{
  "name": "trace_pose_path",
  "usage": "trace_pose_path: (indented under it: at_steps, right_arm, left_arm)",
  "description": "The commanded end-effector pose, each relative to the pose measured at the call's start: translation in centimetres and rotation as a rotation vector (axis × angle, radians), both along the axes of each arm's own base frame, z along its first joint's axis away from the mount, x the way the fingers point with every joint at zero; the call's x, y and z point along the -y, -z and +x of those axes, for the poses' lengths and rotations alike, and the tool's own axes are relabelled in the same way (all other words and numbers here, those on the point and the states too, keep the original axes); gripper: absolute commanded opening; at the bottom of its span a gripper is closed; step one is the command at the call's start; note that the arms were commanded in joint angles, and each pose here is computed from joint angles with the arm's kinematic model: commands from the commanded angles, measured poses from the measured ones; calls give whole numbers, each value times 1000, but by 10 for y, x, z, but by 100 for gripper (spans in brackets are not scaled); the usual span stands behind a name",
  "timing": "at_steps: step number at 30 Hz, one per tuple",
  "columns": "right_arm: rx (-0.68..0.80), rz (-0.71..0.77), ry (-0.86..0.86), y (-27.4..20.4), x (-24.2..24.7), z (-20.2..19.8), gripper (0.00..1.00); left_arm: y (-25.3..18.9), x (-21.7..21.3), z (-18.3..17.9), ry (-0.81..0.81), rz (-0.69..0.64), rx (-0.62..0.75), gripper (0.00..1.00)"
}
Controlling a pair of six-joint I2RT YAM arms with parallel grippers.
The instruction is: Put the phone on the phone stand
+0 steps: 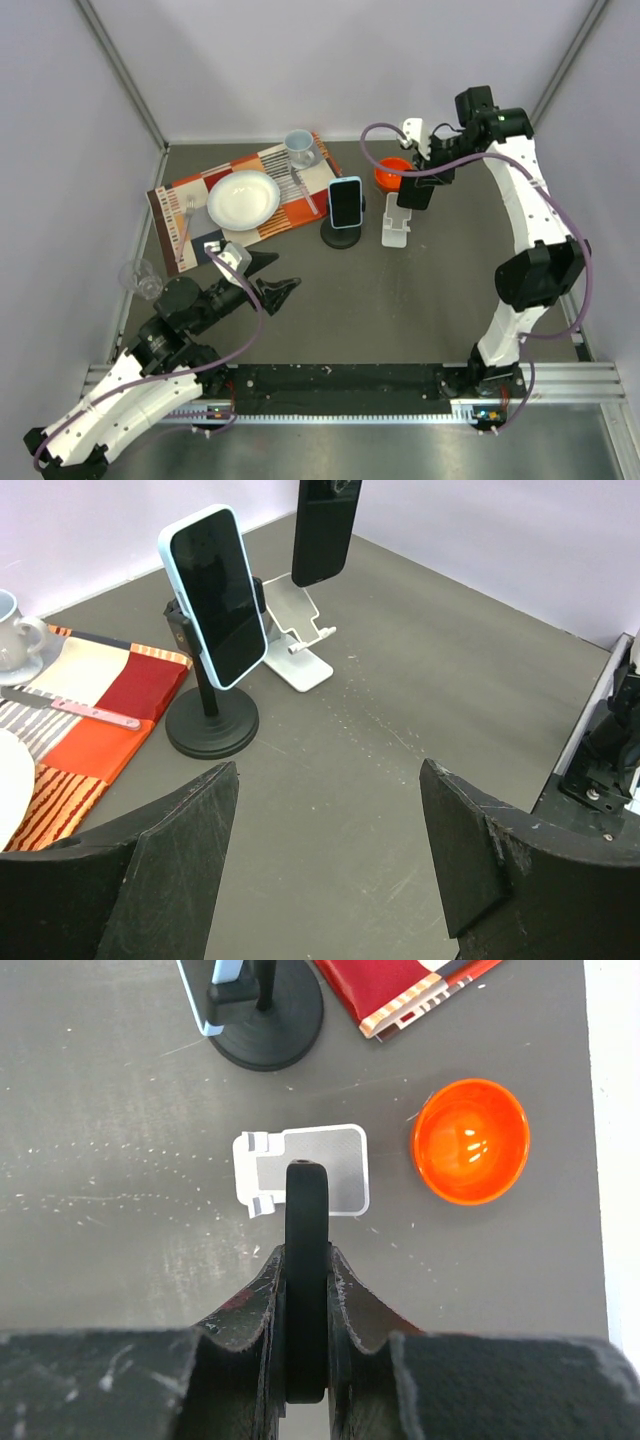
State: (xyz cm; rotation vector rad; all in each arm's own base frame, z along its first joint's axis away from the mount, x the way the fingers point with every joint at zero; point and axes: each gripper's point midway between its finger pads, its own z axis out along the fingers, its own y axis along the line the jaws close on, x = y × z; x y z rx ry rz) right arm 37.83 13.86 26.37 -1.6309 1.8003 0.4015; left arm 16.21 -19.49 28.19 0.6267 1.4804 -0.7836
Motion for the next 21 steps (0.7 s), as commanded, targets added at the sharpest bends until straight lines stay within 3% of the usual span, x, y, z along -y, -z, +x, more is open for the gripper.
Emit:
trace_pose_path:
  at_steps: [1, 21]
  right_arm:
    - [-6, 39, -66, -12, -12, -7, 0]
    - [-128, 104, -129, 11, -35, -3, 0]
  left_arm:
    - [-10, -1, 7, -29, -22, 42, 78]
    - [-7, -6, 16, -82, -2, 51, 78]
